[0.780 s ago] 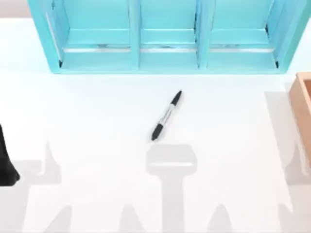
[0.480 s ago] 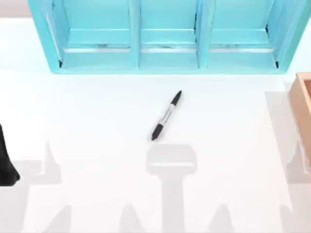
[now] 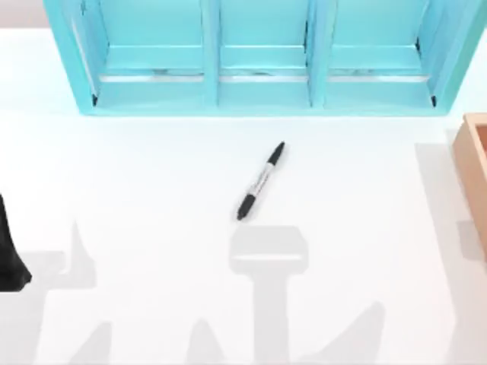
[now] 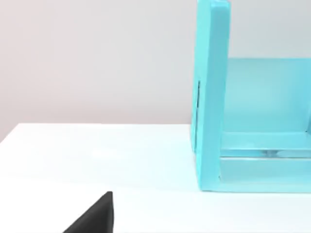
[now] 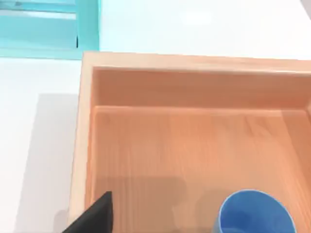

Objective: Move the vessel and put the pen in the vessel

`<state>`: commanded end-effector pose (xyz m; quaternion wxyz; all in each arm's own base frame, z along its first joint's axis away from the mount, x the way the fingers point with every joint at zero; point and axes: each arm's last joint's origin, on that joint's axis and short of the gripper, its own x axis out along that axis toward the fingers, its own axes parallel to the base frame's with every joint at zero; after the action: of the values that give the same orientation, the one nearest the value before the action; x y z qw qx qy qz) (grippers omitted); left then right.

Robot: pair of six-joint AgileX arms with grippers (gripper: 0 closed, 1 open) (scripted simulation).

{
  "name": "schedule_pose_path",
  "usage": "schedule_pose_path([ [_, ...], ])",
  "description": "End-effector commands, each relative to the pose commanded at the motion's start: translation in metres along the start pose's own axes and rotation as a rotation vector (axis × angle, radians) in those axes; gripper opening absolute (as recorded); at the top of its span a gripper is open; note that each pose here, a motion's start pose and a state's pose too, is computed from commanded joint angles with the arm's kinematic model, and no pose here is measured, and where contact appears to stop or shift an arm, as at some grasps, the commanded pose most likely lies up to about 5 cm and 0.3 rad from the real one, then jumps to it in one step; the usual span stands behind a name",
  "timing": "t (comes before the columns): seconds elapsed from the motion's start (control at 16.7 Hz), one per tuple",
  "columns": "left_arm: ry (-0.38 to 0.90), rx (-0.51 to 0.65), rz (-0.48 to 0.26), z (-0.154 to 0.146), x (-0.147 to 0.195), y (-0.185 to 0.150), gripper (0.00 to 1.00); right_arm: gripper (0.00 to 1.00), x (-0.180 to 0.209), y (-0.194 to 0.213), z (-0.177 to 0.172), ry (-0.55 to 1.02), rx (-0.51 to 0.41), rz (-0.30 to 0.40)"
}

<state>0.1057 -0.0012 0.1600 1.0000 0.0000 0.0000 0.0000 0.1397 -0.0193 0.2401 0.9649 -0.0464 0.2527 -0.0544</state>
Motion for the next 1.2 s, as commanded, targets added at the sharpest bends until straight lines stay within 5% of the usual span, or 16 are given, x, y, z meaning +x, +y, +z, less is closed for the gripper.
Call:
schedule_pose_path([
  [0.72,0.0,0.0,0.0,0.0,0.0,0.0,1.0,1.0,0.129,-0.061,0.078,0.901,-0.013,0.09],
  [1.2,0.0,0.0,0.0,0.0,0.0,0.0,1.0,1.0,0.163,-0.091,0.086,1.055,0.006,0.14],
])
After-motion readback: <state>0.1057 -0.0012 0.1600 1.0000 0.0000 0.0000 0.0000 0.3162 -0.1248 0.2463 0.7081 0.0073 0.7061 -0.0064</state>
